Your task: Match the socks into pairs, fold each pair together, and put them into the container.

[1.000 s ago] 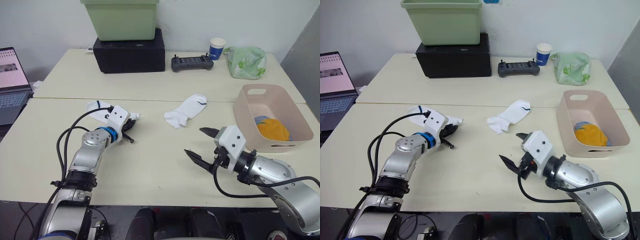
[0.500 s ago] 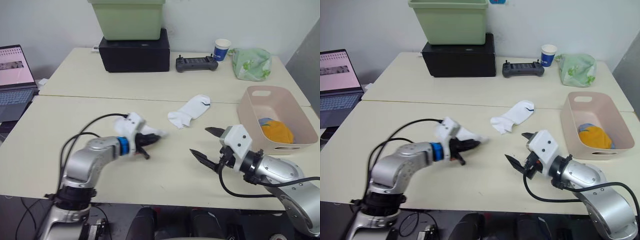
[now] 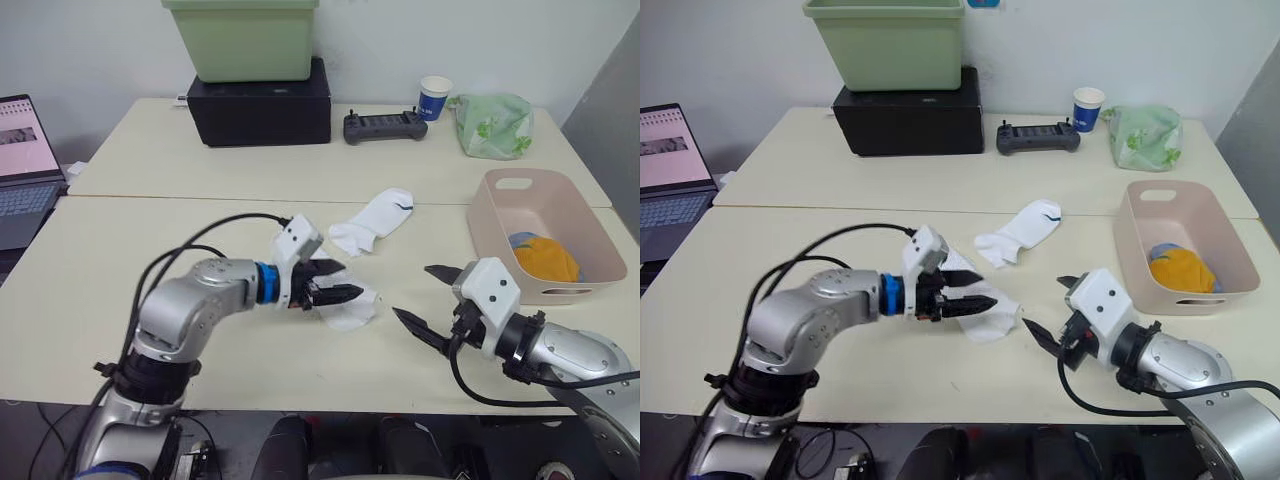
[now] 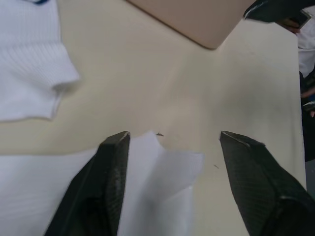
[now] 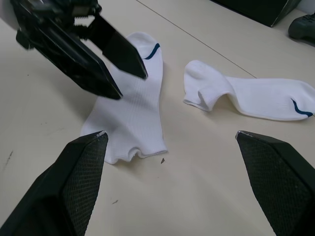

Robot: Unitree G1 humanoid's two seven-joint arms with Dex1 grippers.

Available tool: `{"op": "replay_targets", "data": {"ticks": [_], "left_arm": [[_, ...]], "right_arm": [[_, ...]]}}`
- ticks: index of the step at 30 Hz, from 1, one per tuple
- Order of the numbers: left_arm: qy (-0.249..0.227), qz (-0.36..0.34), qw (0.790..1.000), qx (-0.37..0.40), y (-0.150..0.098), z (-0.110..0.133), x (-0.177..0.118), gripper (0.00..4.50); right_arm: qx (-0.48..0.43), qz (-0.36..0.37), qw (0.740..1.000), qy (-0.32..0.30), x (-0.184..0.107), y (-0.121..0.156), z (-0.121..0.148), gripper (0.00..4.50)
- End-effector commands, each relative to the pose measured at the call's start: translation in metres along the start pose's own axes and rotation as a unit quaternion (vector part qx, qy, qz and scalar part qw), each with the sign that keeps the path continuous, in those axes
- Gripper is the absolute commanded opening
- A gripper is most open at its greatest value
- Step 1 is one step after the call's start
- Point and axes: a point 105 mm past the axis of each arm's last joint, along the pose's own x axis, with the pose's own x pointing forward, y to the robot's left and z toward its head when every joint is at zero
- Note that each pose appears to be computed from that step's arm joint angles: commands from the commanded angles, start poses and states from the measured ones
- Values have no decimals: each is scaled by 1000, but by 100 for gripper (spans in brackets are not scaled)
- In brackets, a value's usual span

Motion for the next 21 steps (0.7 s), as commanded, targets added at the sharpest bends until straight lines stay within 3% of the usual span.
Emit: {"op": "replay_targets", "data": {"ticks": [1, 6, 9, 20, 21], "left_arm": [[-23, 53, 995, 81, 31, 25, -17, 425], [12, 126, 984, 128, 90, 21, -30, 425], [40, 130, 981, 137, 111, 11, -31, 425], [94, 120, 976, 155, 143, -4, -18, 425], [97, 114, 977, 153, 143, -7, -17, 407]], "right_arm": [[-16, 2, 1000, -23, -3, 8, 12, 450], [3, -1, 1000, -7, 1, 17, 2, 450], [7, -8, 1000, 18, 4, 21, -10, 450], [62, -25, 997, 30, 26, 29, -35, 450], [73, -24, 997, 26, 29, 29, -35, 450]]}}
